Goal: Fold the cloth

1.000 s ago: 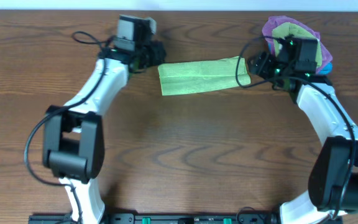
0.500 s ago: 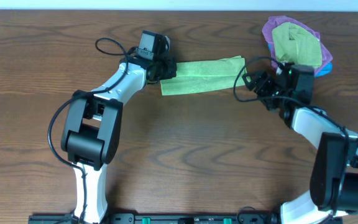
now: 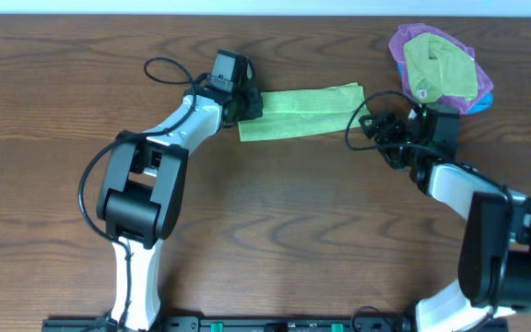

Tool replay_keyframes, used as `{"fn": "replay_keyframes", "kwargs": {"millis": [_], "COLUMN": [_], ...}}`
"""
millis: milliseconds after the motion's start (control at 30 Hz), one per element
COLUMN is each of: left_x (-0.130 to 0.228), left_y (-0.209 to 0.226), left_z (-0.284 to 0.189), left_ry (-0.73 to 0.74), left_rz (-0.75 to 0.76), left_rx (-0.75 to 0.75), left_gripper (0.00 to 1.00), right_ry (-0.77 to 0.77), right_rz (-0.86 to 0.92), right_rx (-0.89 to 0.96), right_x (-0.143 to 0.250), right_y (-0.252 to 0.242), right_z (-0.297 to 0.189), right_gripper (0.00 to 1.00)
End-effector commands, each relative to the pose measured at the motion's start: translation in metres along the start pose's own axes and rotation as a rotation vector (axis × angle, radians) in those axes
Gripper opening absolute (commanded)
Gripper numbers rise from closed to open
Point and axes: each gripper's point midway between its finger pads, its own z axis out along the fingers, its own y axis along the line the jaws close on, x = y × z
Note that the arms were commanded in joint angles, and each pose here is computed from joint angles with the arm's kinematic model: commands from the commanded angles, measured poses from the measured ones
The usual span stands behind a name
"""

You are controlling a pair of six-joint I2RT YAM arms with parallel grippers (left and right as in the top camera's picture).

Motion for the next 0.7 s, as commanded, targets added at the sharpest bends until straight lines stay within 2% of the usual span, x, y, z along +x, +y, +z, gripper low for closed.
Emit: {"fn": "replay_keyframes", "kwargs": {"millis": [0,467,667], "left_x": [0.011,0.02,0.024], "left_y": [0.007,0.012,0.011], "left_z": [0.012,0.019,0.019], "left_ry": [0.026,0.056,0.073], "left_rz": [-0.017,-0.04,-0.042], "left_rx": [-0.021,-0.027,-0.022], "left_gripper": [0.06,0.06,0.06], "right_ry": [0.042,0.009,-0.066], "right_rz": [0.052,0.109,0.073], "right_rx": [0.009,0.013,0.022], "right_x": [0.012,0.029,0.031], "right_y": [-0.012,-0.021,-0.034], "right_z": [0.014,0.059,0.084], "right_gripper": [0.79,0.79,0.78]}}
